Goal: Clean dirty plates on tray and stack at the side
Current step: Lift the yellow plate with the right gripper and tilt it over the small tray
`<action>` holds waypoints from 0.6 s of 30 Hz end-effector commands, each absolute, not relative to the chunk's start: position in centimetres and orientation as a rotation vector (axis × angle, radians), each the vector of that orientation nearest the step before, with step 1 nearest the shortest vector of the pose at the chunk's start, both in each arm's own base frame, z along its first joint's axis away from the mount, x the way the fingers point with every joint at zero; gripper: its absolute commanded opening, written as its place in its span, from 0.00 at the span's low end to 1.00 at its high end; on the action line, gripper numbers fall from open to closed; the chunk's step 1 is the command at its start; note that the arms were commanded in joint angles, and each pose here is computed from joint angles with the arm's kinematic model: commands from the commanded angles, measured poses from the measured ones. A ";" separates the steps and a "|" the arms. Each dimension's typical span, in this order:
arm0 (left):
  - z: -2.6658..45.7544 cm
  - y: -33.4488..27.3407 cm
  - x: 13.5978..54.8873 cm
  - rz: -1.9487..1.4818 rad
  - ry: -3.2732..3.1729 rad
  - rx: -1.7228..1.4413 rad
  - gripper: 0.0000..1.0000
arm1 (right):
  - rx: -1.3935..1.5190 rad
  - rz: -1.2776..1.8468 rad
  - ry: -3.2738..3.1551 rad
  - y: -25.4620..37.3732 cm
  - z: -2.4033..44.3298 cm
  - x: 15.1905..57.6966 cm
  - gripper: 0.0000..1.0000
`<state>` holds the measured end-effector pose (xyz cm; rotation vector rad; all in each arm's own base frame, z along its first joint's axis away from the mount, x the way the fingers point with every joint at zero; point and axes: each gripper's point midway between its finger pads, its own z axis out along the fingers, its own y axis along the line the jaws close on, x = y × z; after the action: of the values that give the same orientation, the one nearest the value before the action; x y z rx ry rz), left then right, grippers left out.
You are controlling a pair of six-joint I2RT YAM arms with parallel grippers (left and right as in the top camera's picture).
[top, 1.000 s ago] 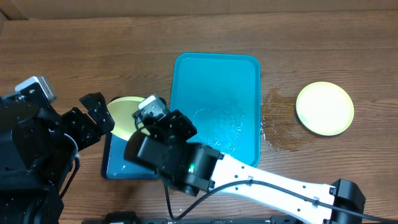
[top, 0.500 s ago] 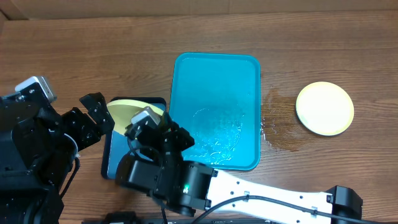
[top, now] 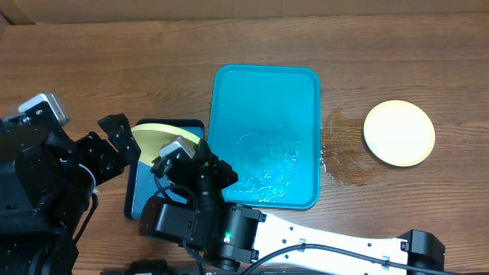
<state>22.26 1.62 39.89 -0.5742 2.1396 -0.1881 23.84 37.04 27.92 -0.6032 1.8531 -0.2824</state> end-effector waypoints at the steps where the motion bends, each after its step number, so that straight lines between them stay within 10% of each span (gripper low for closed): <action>1: 40.6 2.1 22.2 -0.155 2.117 -0.562 1.00 | -0.563 -0.275 1.833 36.8 29.2 23.9 0.04; 18: 40.6 2.1 22.2 -0.156 2.117 -0.561 1.00 | -0.543 -0.263 1.844 36.6 29.1 24.3 0.04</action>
<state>22.26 1.63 39.89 -0.5744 2.1395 -0.1876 23.87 37.05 27.94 -0.6000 1.8536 -0.2800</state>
